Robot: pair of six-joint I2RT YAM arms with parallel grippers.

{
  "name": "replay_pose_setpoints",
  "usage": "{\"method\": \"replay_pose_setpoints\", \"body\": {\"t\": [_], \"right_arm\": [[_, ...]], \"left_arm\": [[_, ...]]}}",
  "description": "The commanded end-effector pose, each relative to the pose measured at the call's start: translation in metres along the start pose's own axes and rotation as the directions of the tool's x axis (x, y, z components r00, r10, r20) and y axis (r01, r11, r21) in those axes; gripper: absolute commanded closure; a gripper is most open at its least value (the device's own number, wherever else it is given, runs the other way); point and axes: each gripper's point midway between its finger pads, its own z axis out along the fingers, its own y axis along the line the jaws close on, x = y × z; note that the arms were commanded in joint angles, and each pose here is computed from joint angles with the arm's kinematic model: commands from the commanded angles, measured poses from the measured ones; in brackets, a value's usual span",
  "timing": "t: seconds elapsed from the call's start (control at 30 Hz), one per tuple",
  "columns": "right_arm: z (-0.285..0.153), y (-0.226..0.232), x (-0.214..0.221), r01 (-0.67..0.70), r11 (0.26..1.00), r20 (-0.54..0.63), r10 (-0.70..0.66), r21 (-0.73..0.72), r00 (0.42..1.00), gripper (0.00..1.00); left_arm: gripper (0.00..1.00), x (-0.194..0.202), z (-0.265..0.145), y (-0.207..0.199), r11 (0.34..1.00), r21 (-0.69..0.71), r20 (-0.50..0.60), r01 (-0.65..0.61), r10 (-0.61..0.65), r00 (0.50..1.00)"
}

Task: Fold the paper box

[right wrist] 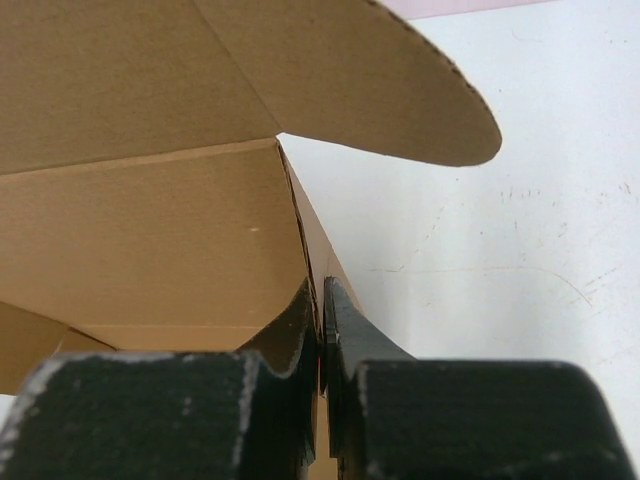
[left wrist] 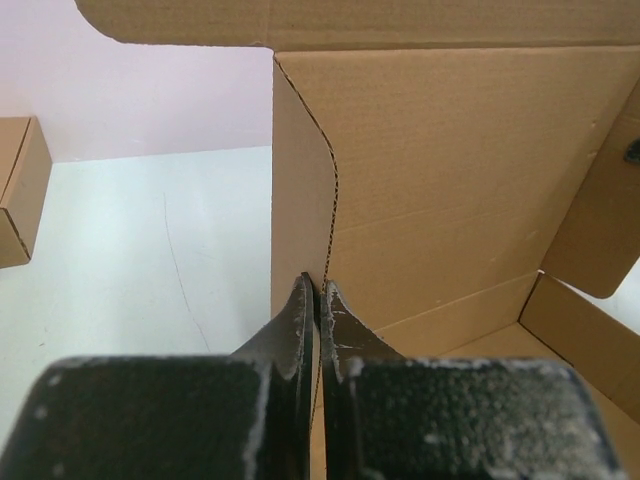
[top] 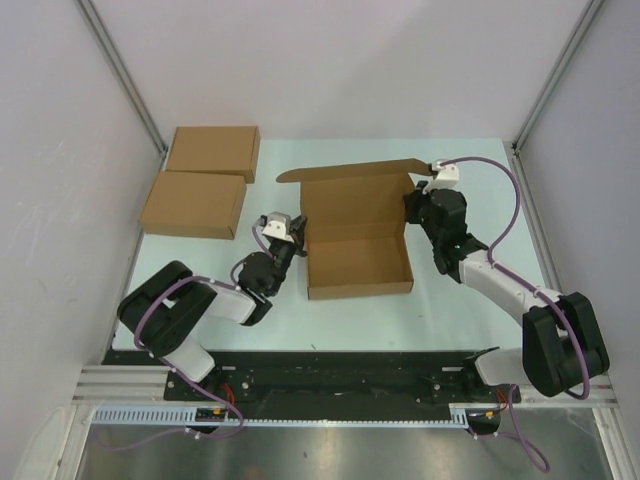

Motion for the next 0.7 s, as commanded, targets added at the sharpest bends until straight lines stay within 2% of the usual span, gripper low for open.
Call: {"method": "replay_pose_setpoints", "body": {"t": [0.0,0.3,0.67], "right_arm": [[-0.008,0.021,0.042,-0.064,0.994,-0.106,0.054,-0.093,0.993,1.0],[-0.011,0.011,0.079,-0.084,0.994,-0.152,0.073,-0.068,0.986,1.0],[-0.022,0.008,0.12,-0.081,0.995,-0.219,0.067,-0.055,0.973,1.0]], "left_arm": [[1.0,-0.013,0.003,-0.043,0.983,0.126,0.053,0.133,-0.141,0.989],[1.0,0.015,0.004,-0.053,0.978,0.131,-0.041,0.164,-0.16,0.986],[0.98,0.059,-0.019,-0.055,0.974,0.101,-0.16,0.202,-0.185,0.97]]}}
